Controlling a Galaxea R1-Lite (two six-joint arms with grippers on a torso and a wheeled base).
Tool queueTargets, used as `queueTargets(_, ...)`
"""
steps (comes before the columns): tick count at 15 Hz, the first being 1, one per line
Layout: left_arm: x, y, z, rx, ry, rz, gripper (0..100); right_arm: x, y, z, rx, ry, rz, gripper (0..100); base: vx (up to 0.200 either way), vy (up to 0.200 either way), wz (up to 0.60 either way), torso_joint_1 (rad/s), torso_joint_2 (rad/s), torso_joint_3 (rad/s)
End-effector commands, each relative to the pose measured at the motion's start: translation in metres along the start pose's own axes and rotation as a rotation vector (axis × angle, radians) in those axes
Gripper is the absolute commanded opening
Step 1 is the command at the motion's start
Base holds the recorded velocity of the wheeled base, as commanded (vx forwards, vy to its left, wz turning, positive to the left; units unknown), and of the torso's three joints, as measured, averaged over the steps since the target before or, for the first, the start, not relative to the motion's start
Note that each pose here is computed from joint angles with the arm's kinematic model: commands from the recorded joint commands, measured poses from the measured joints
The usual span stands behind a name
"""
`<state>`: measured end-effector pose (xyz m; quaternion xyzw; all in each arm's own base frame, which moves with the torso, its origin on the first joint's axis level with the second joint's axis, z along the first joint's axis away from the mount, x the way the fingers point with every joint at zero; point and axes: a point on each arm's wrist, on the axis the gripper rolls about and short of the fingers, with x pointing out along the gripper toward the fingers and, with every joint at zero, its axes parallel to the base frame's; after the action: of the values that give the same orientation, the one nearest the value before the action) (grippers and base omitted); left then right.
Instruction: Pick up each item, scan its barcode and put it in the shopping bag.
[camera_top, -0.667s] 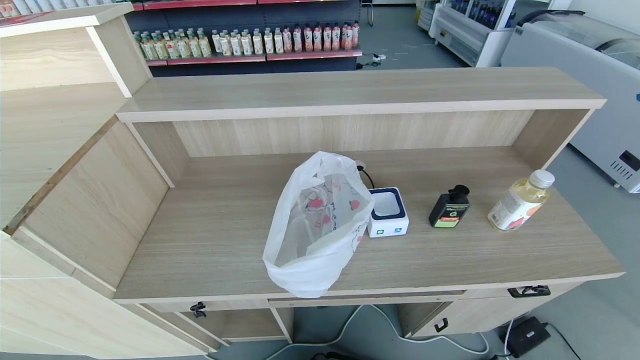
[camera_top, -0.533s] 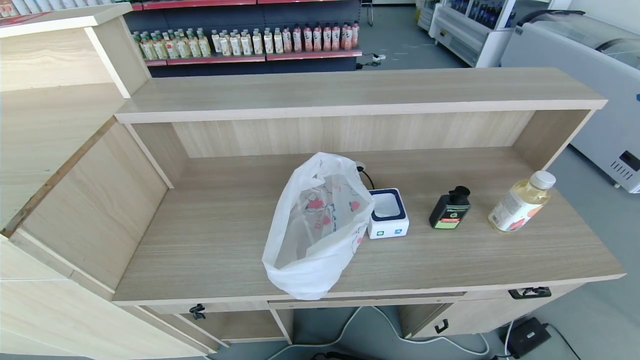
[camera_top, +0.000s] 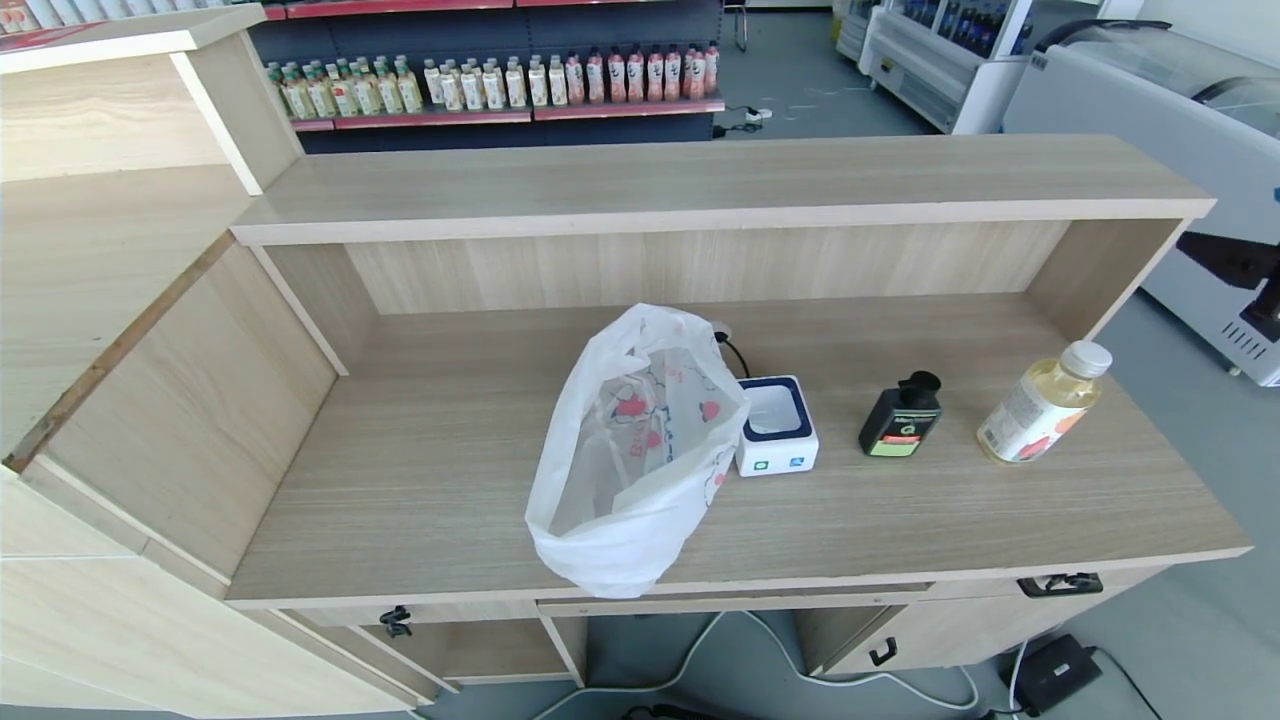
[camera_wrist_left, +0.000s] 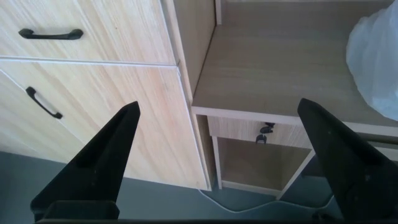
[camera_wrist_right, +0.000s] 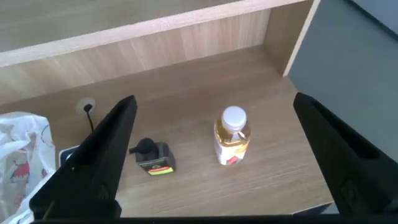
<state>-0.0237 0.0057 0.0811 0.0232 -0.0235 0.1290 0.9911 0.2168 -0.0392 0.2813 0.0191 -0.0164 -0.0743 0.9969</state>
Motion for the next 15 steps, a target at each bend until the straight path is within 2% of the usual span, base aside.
queueTargets(1, 0.000, 0.000, 0.000, 0.000, -0.001, 0.000, 100, 0.034, -0.005, -0.034, -0.020, 0.143, 0.053, 100, 0.000, 0.000, 0.00, 0.000, 0.00, 0.000)
queueTargets(3, 0.000, 0.000, 0.000, 0.000, -0.001, 0.000, 100, 0.038, 0.007, -0.025, -0.019, 0.150, 0.135, 100, 0.000, 0.000, 0.00, 0.000, 0.00, 0.000)
queueTargets(5, 0.000, 0.000, 0.000, 0.000, -0.001, 0.000, 100, 0.043, 0.016, -0.033, -0.014, 0.178, 0.233, 100, 0.000, 0.000, 0.00, 0.000, 0.00, 0.000)
queueTargets(6, 0.000, 0.000, 0.000, 0.000, -0.001, 0.000, 100, 0.051, 0.022, -0.043, -0.030, 0.208, 0.287, 100, 0.000, 0.000, 0.00, 0.000, 0.00, 0.000)
queueTargets(9, 0.000, 0.000, 0.000, 0.000, -0.001, 0.000, 100, 0.070, 0.025, -0.076, -0.092, 0.258, 0.328, 100, 0.000, 0.000, 0.00, 0.000, 0.00, 0.000)
queueTargets(11, 0.000, 0.000, 0.000, 0.000, -0.001, 0.000, 100, 0.085, 0.021, -0.107, -0.193, 0.265, 0.342, 100, 0.000, 0.000, 0.00, 0.000, 0.00, 0.000)
queueTargets(15, 0.000, 0.000, 0.000, 0.000, -0.001, -0.001, 100, 0.109, 0.028, -0.143, -0.223, 0.246, 0.415, 100, 0.000, 0.000, 0.00, 0.000, 0.00, 0.000)
